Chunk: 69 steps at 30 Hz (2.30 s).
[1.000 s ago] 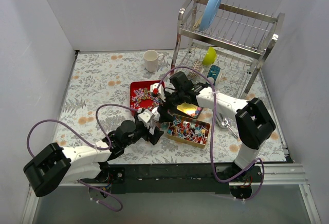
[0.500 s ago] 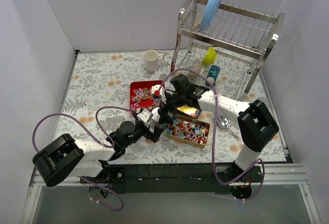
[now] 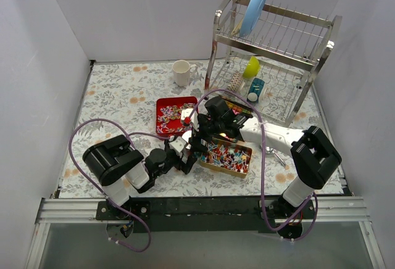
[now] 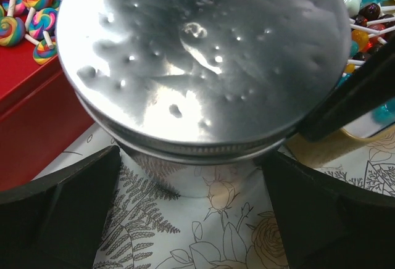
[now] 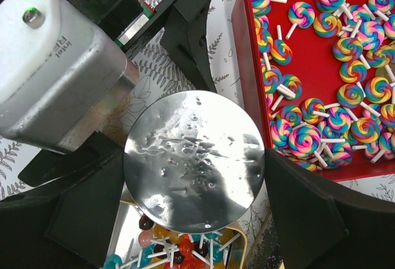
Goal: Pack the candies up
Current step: Screw the bottle lid onto the packing bottle.
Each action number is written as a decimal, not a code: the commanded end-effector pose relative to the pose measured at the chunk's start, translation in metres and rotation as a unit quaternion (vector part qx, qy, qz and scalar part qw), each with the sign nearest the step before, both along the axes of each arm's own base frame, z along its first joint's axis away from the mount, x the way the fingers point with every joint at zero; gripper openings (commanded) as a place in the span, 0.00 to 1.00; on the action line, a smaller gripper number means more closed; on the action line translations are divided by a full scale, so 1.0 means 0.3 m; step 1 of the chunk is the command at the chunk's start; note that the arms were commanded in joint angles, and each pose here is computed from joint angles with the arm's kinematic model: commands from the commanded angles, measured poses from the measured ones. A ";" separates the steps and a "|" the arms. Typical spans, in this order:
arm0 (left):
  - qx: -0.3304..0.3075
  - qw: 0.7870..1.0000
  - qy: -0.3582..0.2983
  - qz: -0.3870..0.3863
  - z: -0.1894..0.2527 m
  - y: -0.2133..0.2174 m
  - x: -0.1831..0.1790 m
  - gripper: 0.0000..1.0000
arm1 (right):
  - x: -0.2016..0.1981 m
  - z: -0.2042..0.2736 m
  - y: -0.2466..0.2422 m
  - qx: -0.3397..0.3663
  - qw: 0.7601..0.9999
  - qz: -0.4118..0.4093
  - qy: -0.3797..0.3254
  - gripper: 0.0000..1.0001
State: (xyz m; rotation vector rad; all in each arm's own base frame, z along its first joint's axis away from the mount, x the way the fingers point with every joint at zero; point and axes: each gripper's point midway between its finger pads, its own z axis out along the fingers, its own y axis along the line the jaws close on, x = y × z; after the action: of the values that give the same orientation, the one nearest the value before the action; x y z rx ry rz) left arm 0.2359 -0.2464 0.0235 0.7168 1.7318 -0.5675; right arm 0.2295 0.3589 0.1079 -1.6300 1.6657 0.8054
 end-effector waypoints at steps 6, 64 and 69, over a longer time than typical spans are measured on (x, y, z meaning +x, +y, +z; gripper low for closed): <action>-0.048 0.996 -0.070 0.020 0.129 0.005 0.054 0.94 | -0.080 -0.236 -0.168 -0.133 0.986 -0.055 0.080 0.61; -0.041 0.995 -0.005 -0.095 0.006 -0.109 -0.032 0.00 | -0.151 -0.096 -0.283 -0.147 0.979 0.007 0.140 0.98; -0.041 0.992 -0.007 -0.117 0.009 -0.119 -0.055 0.00 | -0.117 0.080 -0.270 -0.073 0.992 0.022 0.101 0.96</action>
State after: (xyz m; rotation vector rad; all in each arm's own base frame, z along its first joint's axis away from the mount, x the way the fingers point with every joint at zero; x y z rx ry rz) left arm 0.2323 -0.2754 0.0225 0.8265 1.6568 -0.7157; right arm 0.1880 0.2756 0.0791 -1.7730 2.0522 0.8754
